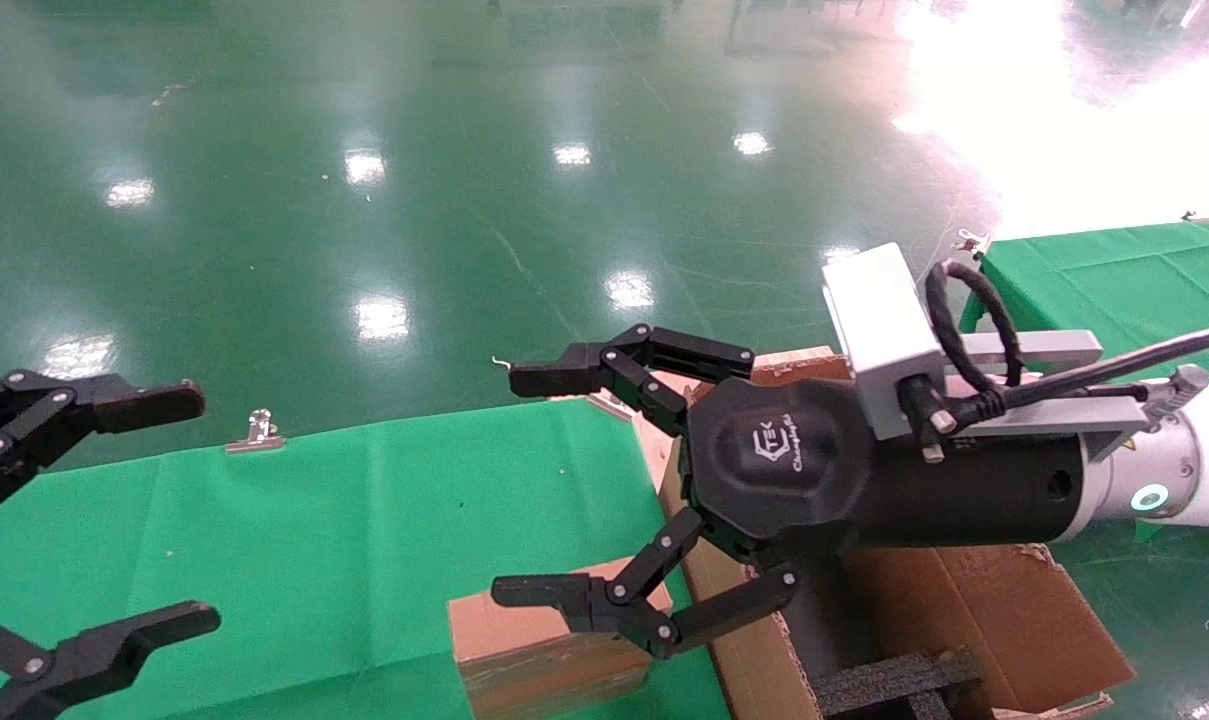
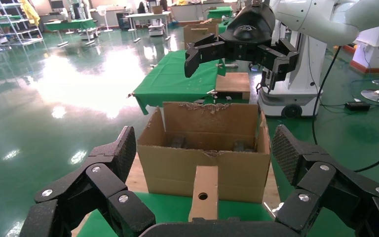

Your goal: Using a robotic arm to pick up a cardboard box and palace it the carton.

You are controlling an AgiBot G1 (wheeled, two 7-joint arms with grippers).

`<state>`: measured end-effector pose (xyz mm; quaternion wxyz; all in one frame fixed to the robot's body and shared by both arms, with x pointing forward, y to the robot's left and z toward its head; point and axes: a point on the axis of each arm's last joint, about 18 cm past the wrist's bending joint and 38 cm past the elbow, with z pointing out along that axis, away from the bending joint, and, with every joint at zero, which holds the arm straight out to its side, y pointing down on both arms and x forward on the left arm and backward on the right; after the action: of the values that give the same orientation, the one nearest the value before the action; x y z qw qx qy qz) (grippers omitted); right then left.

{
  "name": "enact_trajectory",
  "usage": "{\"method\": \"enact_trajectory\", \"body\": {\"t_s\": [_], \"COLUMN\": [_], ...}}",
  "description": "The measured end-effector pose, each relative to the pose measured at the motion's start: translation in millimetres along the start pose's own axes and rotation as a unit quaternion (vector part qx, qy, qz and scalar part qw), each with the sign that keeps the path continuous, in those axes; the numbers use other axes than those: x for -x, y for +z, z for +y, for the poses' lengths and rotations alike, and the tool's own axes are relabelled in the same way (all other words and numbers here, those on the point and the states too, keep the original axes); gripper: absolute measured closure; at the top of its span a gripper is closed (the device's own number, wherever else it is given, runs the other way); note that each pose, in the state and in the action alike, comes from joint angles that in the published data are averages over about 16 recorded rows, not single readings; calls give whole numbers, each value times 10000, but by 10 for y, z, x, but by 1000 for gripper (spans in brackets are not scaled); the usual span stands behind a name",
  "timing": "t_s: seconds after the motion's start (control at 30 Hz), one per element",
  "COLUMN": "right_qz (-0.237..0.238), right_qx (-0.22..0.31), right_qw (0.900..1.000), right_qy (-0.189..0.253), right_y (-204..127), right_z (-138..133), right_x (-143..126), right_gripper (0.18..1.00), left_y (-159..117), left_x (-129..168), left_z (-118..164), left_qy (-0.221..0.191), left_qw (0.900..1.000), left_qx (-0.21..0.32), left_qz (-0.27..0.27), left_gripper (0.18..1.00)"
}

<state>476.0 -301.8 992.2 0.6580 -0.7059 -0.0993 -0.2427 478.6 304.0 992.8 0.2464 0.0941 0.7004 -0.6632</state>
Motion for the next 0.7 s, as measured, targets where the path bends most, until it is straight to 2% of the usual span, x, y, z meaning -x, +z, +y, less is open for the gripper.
{"method": "enact_trajectory", "body": {"t_s": [0.7], "right_qz": [0], "right_qx": [0], "right_qw": [10000], "right_qy": [0], "right_y": [0], "right_z": [0], "right_x": [0], "right_gripper": [178], "left_y": [0], "left_x": [0], "left_z": [0], "left_qy": [0], "left_qw": [10000], "left_qx": [0], "left_qz": [0], "left_gripper": [184]}}
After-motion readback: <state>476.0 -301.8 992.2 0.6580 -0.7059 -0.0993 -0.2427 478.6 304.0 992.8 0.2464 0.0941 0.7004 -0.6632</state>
